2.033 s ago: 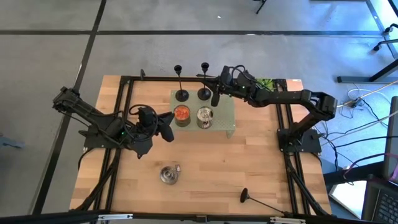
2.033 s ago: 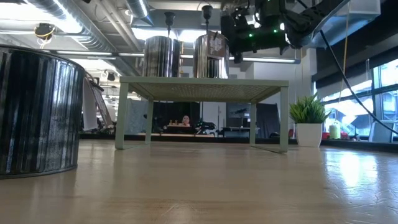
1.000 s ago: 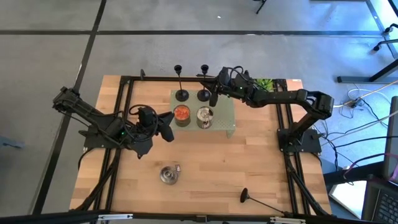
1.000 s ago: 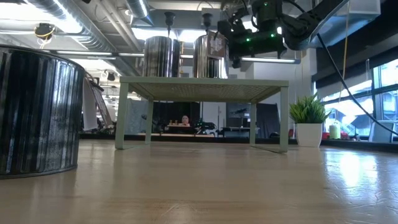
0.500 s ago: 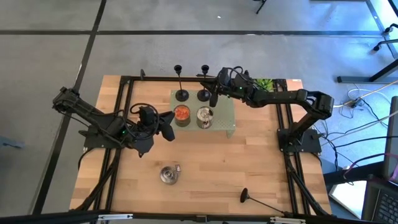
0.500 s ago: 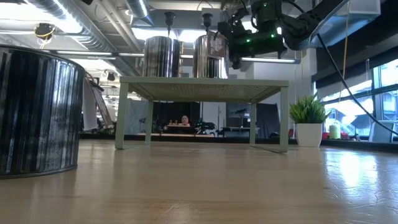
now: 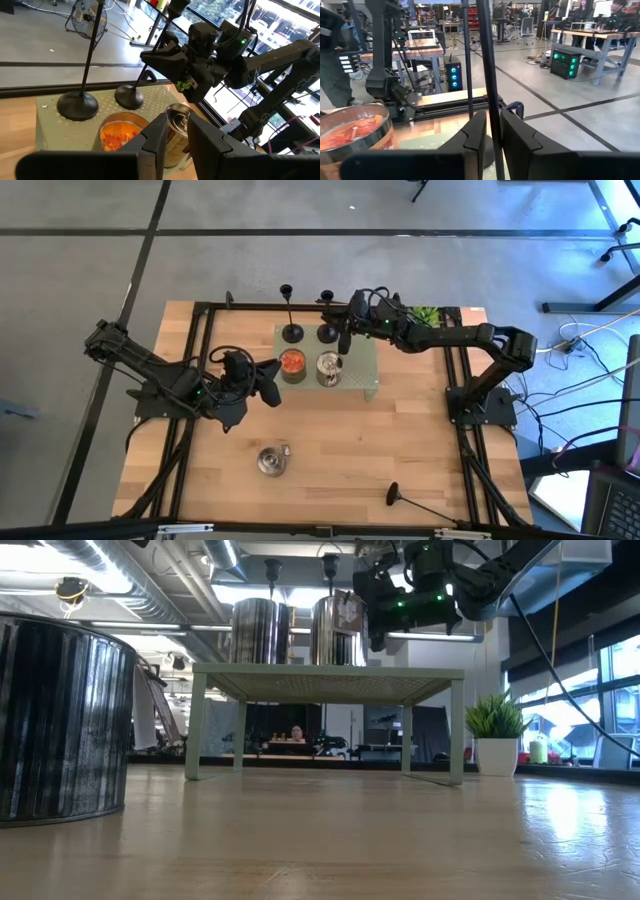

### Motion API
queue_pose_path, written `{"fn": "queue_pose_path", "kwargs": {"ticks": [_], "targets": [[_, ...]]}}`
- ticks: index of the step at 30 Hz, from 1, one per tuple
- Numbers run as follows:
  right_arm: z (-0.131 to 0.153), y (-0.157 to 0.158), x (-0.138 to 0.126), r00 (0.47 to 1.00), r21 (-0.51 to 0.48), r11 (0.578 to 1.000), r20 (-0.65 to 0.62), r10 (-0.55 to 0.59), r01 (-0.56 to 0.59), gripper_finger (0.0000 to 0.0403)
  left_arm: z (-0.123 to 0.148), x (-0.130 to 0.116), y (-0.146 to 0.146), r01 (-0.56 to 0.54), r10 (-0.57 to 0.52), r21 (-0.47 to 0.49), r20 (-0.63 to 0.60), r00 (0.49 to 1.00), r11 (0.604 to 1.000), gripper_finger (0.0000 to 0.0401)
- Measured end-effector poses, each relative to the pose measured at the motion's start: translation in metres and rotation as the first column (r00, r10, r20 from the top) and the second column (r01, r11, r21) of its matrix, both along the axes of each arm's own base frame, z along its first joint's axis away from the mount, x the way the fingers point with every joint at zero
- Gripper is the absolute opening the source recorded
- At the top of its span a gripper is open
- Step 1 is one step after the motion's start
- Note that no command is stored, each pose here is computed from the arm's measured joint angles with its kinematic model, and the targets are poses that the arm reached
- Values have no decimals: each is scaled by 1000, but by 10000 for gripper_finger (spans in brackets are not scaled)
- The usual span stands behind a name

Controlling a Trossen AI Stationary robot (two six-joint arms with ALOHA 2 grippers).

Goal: Pick & Place candle stick holders
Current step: Put the top candle holder on the shelf aligned with the other candle holder

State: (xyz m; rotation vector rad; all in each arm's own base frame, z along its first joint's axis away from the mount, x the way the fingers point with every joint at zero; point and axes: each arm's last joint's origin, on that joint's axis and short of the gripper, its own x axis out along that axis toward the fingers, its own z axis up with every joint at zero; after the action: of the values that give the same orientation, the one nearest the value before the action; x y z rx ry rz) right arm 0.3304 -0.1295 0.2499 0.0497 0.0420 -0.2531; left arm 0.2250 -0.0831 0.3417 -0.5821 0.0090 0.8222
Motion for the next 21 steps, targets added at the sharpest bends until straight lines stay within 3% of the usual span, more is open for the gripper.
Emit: {"fn": "queue_pose_path", "kwargs": {"ticks": [16, 21], "targets": [[0, -1, 0, 999, -1, 999, -1, -33, 33, 123, 0, 0, 0, 3, -3, -7, 7, 1000, 1000, 70], [0, -2, -1, 996, -4, 996, -2, -89, 89, 139, 1, 1, 0, 4, -3, -11, 14, 1000, 1000, 70]]}}
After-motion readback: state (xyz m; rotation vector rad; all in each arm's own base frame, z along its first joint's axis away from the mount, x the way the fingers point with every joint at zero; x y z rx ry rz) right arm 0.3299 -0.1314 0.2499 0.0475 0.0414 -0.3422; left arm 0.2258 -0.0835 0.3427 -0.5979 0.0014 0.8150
